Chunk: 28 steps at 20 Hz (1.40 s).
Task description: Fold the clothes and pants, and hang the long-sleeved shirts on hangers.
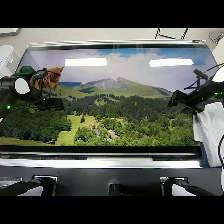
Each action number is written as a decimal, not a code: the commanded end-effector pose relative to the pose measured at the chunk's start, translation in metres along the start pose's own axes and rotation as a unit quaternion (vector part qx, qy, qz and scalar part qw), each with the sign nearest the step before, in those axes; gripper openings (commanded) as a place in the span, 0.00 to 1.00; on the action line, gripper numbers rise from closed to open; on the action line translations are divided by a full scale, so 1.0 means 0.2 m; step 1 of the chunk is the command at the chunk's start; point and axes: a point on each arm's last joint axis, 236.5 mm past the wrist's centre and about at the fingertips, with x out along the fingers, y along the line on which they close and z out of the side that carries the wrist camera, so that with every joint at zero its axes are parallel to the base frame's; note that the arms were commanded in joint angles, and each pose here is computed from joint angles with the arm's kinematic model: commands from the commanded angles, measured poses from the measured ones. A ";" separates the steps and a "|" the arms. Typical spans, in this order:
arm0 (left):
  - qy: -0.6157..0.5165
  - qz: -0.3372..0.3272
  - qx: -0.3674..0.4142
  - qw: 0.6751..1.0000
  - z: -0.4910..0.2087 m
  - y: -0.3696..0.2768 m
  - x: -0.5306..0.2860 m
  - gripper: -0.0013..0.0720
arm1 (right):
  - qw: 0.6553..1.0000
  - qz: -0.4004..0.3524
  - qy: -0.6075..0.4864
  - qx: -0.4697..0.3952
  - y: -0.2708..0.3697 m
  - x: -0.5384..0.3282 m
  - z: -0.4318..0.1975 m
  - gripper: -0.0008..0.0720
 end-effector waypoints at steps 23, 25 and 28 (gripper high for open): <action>-0.293 -0.031 -0.002 0.956 0.74 -0.08 -0.01 0.99 | 0.967 0.016 -0.251 -0.035 0.06 -0.14 0.58 0.96; -0.377 -0.046 -0.069 0.922 0.97 0.02 -0.04 0.99 | 0.961 0.013 -0.271 -0.048 0.06 -0.16 0.62 0.96; -0.339 -0.075 -0.312 0.884 1.12 0.55 0.10 0.99 | 0.964 0.012 -0.260 -0.047 0.05 -0.13 0.61 0.94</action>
